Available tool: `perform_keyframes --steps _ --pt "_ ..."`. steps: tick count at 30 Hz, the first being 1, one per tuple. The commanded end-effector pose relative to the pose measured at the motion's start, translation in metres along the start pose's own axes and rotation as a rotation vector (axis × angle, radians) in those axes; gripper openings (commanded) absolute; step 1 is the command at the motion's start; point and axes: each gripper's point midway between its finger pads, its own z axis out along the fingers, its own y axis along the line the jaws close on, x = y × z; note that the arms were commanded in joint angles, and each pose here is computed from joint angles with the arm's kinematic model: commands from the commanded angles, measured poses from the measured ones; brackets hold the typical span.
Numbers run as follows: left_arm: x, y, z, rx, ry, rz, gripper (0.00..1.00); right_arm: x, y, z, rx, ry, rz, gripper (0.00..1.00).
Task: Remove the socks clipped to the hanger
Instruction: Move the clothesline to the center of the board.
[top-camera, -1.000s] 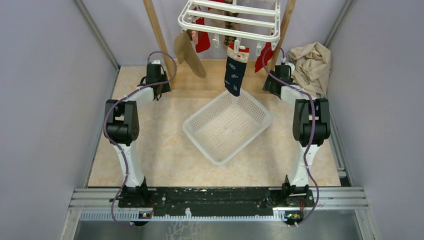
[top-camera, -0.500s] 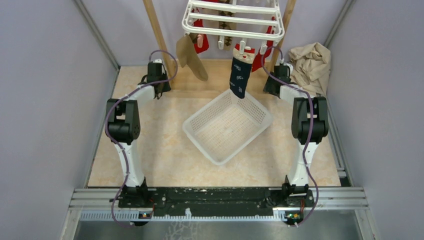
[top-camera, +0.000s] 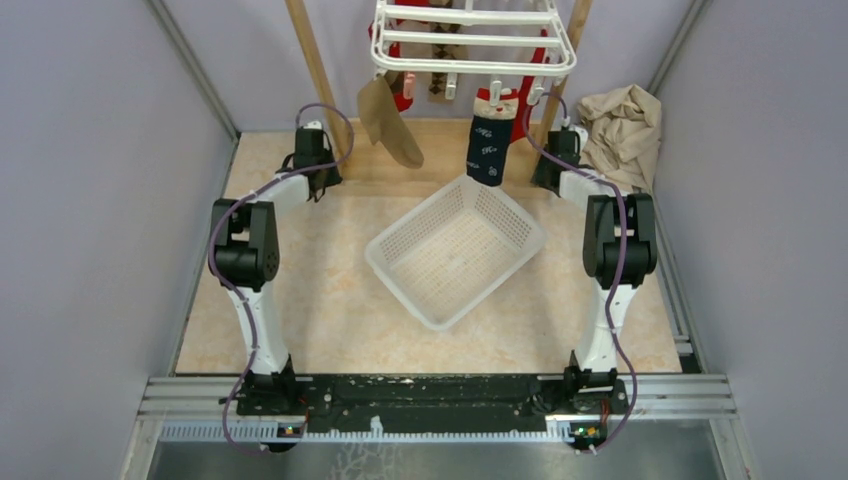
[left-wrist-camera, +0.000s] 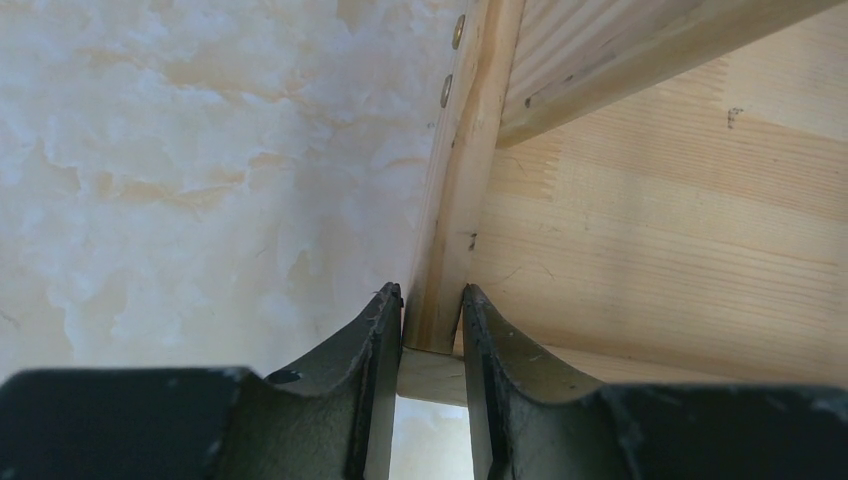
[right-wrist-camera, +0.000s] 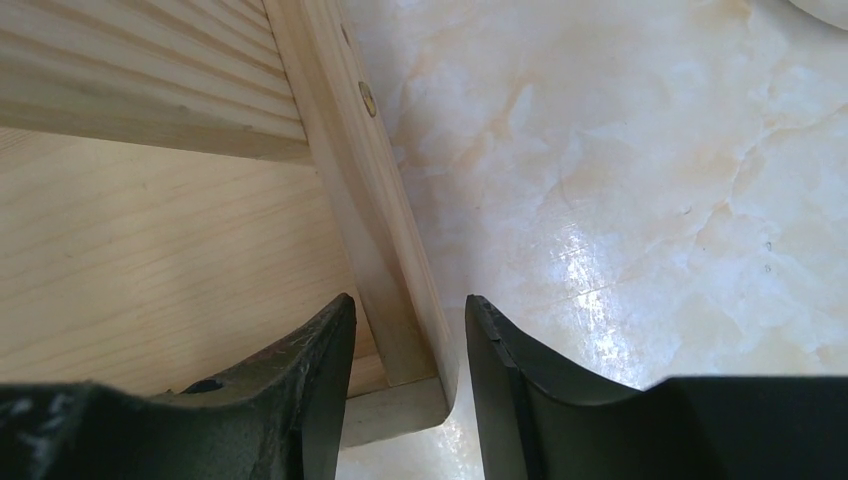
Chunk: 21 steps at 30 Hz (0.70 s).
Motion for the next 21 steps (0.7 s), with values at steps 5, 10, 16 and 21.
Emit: perform_keyframes --steps 5,10,16,21 --pt "0.033 0.023 -0.026 -0.069 0.099 -0.010 0.33 0.010 -0.015 -0.020 0.044 0.039 -0.006 0.44" --pt "0.034 0.024 -0.038 -0.069 0.106 -0.021 0.33 0.014 -0.017 -0.027 0.039 0.045 -0.007 0.42" --pt "0.035 0.022 -0.054 -0.065 0.105 -0.027 0.32 0.022 -0.020 -0.039 0.033 0.052 0.002 0.41" --pt "0.041 0.021 -0.068 -0.059 0.112 -0.038 0.32 0.031 -0.026 -0.053 0.032 0.061 0.004 0.41"
